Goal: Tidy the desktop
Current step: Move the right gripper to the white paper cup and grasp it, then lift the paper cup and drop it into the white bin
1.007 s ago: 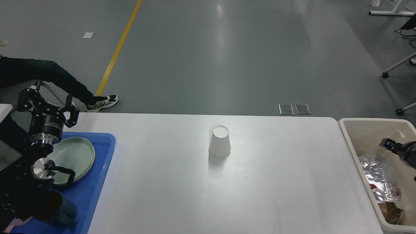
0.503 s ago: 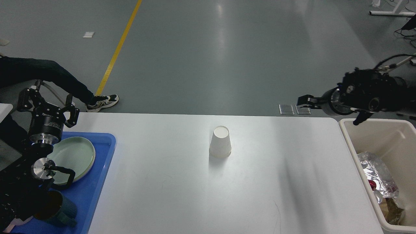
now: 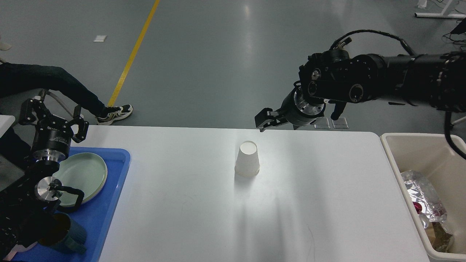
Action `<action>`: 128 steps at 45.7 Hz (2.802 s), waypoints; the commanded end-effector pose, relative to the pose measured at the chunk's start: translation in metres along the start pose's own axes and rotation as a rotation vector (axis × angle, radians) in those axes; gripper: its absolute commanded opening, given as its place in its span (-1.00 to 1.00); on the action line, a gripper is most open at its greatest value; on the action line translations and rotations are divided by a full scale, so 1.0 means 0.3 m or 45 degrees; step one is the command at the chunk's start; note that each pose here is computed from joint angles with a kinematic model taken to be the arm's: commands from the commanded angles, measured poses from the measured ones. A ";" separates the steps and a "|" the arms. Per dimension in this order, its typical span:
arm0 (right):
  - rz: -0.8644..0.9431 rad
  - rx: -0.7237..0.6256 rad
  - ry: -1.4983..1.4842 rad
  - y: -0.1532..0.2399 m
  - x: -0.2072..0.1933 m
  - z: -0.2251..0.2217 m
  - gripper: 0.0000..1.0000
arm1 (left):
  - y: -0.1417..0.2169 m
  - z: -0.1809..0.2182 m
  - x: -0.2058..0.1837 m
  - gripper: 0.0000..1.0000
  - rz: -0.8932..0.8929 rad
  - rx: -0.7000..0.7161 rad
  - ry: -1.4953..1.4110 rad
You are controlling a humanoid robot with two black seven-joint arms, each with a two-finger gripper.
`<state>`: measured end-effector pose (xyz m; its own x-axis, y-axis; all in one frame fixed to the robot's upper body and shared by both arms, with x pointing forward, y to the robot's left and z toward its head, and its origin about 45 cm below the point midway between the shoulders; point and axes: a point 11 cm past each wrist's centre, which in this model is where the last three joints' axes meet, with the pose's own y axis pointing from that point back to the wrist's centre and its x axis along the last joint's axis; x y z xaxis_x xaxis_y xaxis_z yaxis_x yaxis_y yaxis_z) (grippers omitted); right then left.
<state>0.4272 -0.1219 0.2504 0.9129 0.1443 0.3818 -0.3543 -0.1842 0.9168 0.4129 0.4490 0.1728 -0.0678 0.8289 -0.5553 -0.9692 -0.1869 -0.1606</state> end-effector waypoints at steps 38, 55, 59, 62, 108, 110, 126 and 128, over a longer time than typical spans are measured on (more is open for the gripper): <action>0.314 0.003 -0.084 -0.347 -0.116 -0.066 1.00 | 0.000 0.000 0.000 0.92 0.000 -0.001 0.001; 0.323 0.000 -0.122 -0.376 -0.147 -0.042 1.00 | 0.000 0.000 0.000 0.92 0.001 0.000 -0.001; 0.350 0.000 -0.133 -0.383 -0.152 -0.038 1.00 | 0.000 0.000 0.000 0.92 0.000 0.000 0.001; 0.349 0.001 -0.138 -0.389 -0.161 -0.036 1.00 | 0.000 0.000 0.000 0.93 0.000 0.000 0.001; 0.365 0.012 -0.171 -0.429 -0.218 -0.024 -0.30 | 0.000 0.000 0.000 0.93 0.001 0.000 -0.001; 0.365 0.010 -0.156 -0.431 -0.219 -0.023 -0.36 | 0.000 0.000 0.000 0.93 0.000 -0.001 0.001; 0.366 0.019 -0.127 -0.417 -0.208 -0.042 -0.46 | 0.000 0.000 0.000 0.93 0.000 -0.001 0.001; 0.363 0.020 -0.122 -0.411 -0.203 -0.044 -0.46 | 0.000 0.000 0.000 0.92 0.001 -0.001 -0.001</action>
<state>0.4108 -0.0969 0.1097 0.7938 -0.0148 0.6081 -0.5965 -0.2141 0.7735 0.4129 0.4492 0.1729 -0.0686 0.8289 -0.5552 -0.9689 -0.1880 -0.1610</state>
